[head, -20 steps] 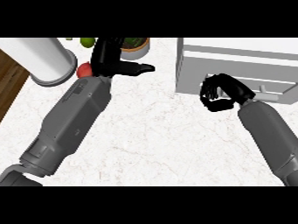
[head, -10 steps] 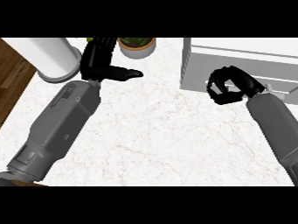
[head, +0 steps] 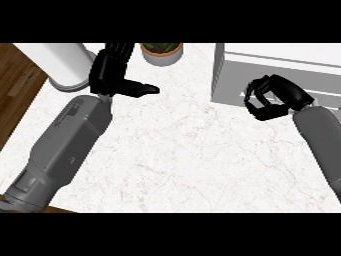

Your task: Pick up the cup, place it into the drawer and close the drawer

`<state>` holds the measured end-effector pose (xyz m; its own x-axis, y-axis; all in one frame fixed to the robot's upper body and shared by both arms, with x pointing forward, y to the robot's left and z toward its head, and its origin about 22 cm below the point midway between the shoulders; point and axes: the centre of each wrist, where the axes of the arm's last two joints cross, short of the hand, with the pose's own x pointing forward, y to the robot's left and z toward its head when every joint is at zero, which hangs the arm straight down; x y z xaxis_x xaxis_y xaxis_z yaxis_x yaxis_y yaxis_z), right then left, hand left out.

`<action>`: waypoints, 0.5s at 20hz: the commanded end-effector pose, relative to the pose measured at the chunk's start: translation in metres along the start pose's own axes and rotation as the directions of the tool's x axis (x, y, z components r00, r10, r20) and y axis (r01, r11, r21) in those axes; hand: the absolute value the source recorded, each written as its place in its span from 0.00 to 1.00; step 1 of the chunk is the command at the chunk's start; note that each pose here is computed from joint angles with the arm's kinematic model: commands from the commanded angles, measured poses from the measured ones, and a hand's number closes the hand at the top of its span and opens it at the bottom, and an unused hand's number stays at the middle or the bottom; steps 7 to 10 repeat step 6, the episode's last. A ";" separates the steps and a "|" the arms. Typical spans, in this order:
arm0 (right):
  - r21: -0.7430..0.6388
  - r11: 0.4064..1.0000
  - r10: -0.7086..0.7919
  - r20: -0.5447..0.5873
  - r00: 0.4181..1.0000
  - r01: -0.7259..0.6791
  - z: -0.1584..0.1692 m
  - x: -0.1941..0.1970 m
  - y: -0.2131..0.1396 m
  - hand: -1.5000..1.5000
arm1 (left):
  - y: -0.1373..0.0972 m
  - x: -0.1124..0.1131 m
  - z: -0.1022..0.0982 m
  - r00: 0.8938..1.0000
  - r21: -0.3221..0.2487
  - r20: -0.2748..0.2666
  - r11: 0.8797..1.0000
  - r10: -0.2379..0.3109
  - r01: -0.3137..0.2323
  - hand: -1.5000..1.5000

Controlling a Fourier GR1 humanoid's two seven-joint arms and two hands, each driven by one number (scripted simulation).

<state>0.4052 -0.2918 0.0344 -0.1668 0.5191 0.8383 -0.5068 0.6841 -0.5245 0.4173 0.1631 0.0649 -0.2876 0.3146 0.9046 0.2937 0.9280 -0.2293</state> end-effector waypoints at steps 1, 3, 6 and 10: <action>-0.263 0.956 0.131 -0.006 0.991 -0.128 0.001 0.055 -0.080 1.00 | 0.000 -0.007 0.008 1.000 -0.011 -0.017 1.000 0.018 -0.018 0.00; -0.267 0.957 0.120 0.005 0.993 -0.115 0.008 0.055 -0.088 1.00 | 0.004 0.002 0.002 1.000 -0.011 0.005 1.000 0.017 -0.017 0.00; -0.238 0.964 0.122 -0.004 0.992 -0.120 0.010 0.053 -0.087 1.00 | 0.006 0.000 0.006 1.000 -0.018 0.004 1.000 0.024 -0.024 0.00; -0.238 0.964 0.122 -0.004 0.992 -0.120 0.010 0.053 -0.087 1.00 | 0.006 0.000 0.006 1.000 -0.018 0.004 1.000 0.024 -0.024 0.00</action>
